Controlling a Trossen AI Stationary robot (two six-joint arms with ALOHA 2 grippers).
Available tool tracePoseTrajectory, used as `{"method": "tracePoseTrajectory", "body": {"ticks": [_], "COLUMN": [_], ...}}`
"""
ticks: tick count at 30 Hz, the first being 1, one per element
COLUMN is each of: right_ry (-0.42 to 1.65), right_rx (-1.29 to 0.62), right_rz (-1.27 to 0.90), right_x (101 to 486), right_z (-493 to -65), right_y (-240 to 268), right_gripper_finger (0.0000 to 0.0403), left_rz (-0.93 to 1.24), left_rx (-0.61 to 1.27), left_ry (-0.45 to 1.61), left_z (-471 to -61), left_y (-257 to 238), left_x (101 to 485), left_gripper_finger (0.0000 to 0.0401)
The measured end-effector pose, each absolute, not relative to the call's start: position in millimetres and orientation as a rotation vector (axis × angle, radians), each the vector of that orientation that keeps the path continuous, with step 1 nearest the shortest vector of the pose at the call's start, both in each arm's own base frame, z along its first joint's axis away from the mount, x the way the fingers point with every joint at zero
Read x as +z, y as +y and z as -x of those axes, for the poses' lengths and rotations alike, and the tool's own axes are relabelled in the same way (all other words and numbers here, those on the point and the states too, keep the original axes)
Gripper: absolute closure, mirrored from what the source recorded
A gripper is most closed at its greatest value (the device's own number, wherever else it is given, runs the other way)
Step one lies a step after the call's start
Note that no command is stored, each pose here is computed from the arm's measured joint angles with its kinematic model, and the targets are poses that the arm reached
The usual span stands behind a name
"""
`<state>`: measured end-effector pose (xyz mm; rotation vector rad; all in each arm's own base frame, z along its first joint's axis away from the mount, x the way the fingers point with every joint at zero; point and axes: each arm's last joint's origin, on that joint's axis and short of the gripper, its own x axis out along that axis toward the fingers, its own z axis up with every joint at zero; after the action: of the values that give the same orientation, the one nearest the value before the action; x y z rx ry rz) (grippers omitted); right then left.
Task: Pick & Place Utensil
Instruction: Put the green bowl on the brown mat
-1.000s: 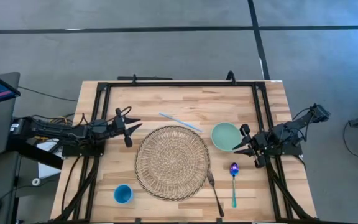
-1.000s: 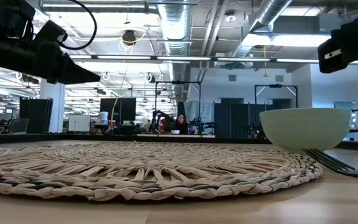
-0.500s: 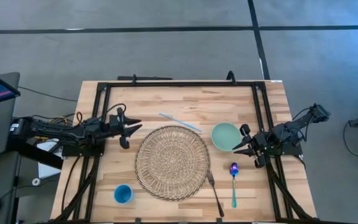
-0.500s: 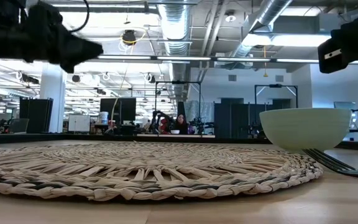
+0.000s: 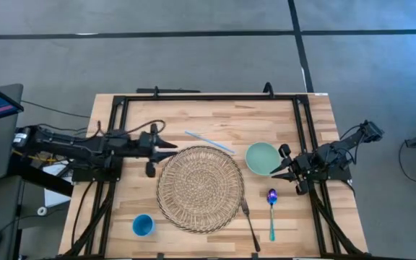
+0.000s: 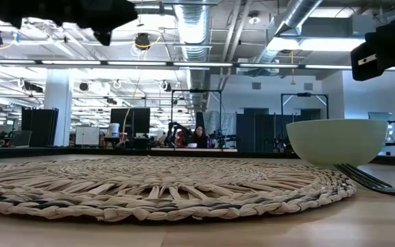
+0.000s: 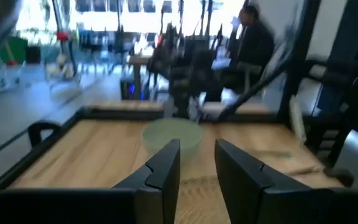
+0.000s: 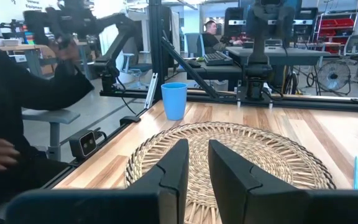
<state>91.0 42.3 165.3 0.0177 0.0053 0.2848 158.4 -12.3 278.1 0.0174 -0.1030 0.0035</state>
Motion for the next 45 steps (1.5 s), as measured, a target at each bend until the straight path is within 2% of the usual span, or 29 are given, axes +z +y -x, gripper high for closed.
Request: {"method": "tracePoseTrajectory", "body": {"ticks": [10,30,40,45], "right_ry": [0.005,-0.048,-0.119,-0.236], "right_rx": [0.284,0.284,0.223,0.084], "right_rz": [-0.018,-0.038,-0.014,-0.032], "right_x": [165,171,177,190], "right_z": [-91,-91,-91,-89], "right_y": [42,42,40,35], "right_gripper_finger": [0.0346,0.0346,0.0346,0.0346], "left_rz": [-0.079,-0.080,-0.079,-0.079], "left_rx": [-0.002,-0.003,0.000,0.016], "left_ry": [0.052,0.055,0.048,0.041], "left_z": [-191,-192,-192,-192], "left_y": [-18,-18,-18,-17], "left_x": [267,266,267,267], "left_gripper_finger": [0.0300,0.0300,0.0300,0.0300]}}
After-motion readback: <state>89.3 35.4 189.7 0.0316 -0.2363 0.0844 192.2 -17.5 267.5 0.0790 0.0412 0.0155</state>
